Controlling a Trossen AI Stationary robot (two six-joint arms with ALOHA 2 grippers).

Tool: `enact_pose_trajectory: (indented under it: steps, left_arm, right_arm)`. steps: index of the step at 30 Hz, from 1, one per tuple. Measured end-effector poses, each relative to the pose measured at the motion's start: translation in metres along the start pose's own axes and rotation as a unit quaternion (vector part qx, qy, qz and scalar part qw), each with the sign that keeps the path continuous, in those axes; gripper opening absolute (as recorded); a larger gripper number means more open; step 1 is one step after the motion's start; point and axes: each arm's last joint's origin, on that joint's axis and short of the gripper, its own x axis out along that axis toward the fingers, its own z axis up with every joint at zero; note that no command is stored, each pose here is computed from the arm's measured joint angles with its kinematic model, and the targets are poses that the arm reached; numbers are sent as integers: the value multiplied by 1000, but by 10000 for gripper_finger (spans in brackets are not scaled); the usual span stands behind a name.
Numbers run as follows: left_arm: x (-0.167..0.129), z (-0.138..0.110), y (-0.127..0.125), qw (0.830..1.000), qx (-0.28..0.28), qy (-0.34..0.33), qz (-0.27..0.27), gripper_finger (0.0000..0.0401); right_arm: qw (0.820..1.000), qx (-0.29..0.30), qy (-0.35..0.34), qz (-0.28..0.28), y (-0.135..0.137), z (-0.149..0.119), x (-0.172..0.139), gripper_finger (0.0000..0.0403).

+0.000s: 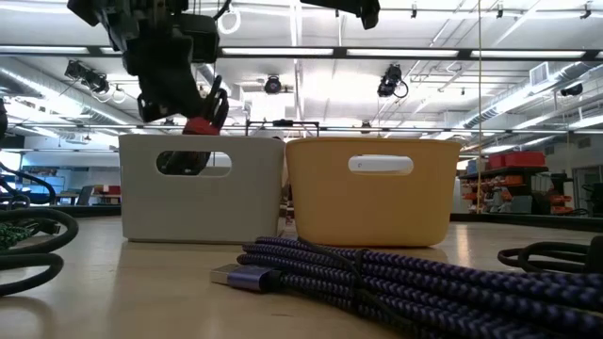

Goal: Pick & Place USB Port
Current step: Put the black charger cable into the gray bin

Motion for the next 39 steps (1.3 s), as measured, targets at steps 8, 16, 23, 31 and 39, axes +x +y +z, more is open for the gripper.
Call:
enact_pose_trajectory:
  steps: [8, 16, 23, 31, 39]
  left_arm:
    - [0, -1, 0, 1000, -3, 6, -2, 70]
    - [0, 0, 0, 1000, 0, 0, 4, 135]
    - [0, -1, 0, 998, 63, 10, -3, 147]
    - [-8, -16, 5, 973, 180, 140, -19, 138]
    - [-20, -30, 14, 934, 258, 247, 19, 137]
  right_arm:
    - [1000, -1, 3, 0, 0, -1, 0, 210]
    - [1000, -1, 5, 0, 0, -1, 0, 210]
    - [1000, -2, 5, 0, 0, -1, 0, 210]
    - [1000, -2, 6, 0, 0, -1, 0, 210]
    - [1000, -3, 6, 0, 0, -1, 0, 210]
